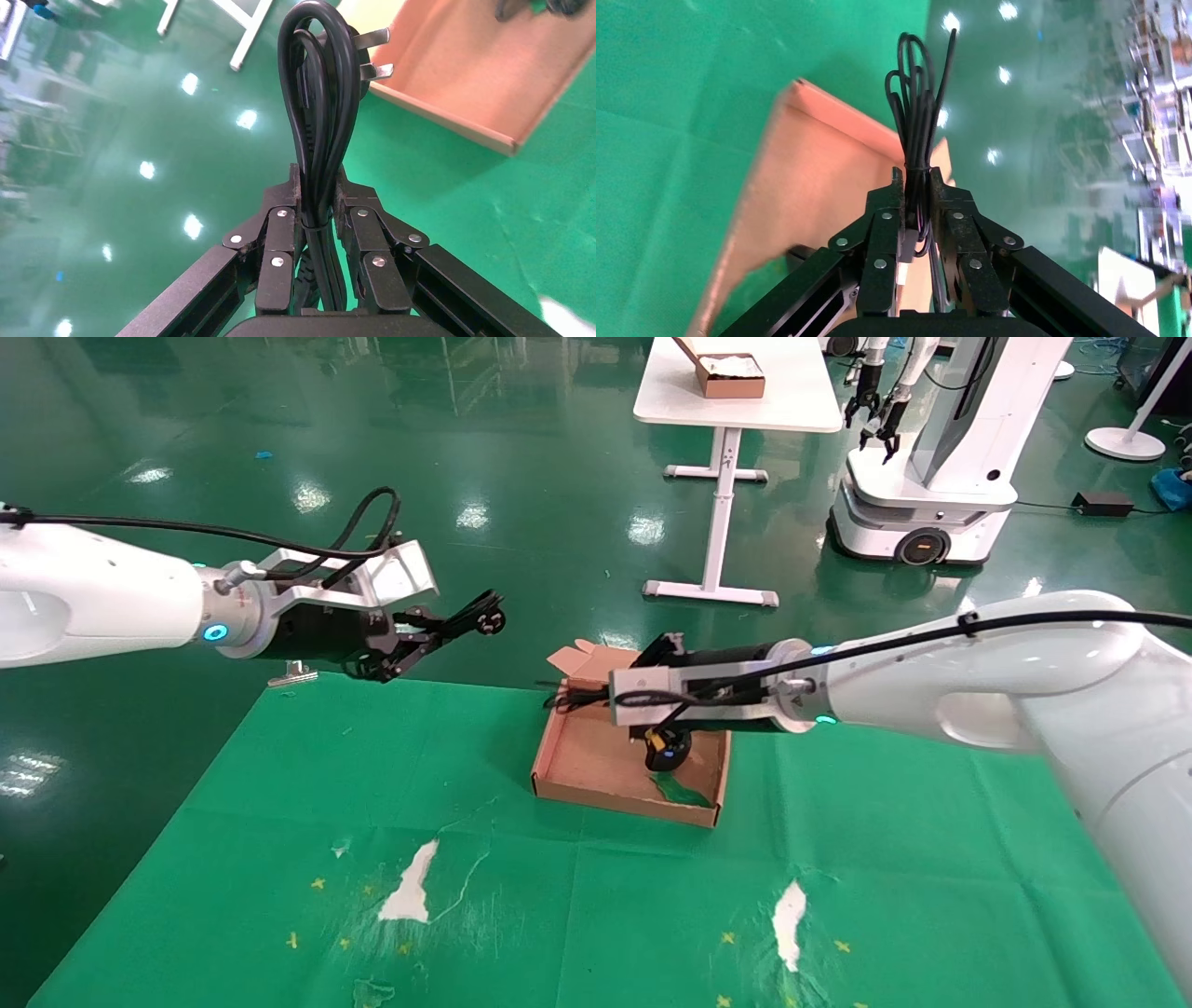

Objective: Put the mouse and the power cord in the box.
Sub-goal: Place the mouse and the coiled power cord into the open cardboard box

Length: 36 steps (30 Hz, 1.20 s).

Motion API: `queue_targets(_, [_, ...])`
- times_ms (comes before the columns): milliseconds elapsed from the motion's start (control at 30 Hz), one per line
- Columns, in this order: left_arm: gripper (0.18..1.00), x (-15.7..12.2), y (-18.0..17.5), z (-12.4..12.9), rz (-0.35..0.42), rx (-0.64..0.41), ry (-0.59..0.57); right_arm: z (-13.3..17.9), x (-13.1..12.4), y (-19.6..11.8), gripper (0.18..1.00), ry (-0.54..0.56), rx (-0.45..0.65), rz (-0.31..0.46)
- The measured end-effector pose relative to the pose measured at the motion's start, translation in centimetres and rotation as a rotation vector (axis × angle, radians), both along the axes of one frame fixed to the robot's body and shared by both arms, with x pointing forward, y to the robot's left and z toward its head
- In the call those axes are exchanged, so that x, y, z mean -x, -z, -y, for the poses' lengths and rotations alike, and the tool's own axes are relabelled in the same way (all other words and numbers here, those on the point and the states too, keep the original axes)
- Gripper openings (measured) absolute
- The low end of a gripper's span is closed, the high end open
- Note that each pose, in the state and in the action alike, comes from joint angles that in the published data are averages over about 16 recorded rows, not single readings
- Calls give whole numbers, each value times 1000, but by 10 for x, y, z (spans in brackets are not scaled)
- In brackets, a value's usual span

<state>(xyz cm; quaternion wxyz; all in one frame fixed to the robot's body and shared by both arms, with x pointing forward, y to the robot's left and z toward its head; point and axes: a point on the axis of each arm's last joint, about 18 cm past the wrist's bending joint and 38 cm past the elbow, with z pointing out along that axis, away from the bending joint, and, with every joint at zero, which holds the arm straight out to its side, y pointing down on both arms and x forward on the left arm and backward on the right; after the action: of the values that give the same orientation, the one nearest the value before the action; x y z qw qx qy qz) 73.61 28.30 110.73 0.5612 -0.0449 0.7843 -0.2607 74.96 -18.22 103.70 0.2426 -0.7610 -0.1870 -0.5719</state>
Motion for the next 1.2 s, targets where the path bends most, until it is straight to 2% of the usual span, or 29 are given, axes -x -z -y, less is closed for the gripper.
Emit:
queue_targets(233, [263, -7, 1, 15, 31, -35, 4, 11, -5, -9, 287, 50, -35, 25])
queue_targets(433, [263, -17, 10, 35, 63, -67, 13, 34, -9, -33, 368, 125, -19, 98])
queue_targets(600, [263, -25, 31, 59, 77, -115, 50, 69, -8, -67, 469, 222, 35, 197])
queue_targets(833, [263, -29, 76, 97, 65, -215, 139, 134, 5, -116, 626, 378, 131, 324])
queue_targets(1033, [263, -24, 104, 124, 55, -309, 210, 178, 18, -133, 768, 461, 183, 364])
queue_targets(1200, [263, -21, 108, 144, 89, -360, 240, 197, 23, -133, 866, 488, 195, 365])
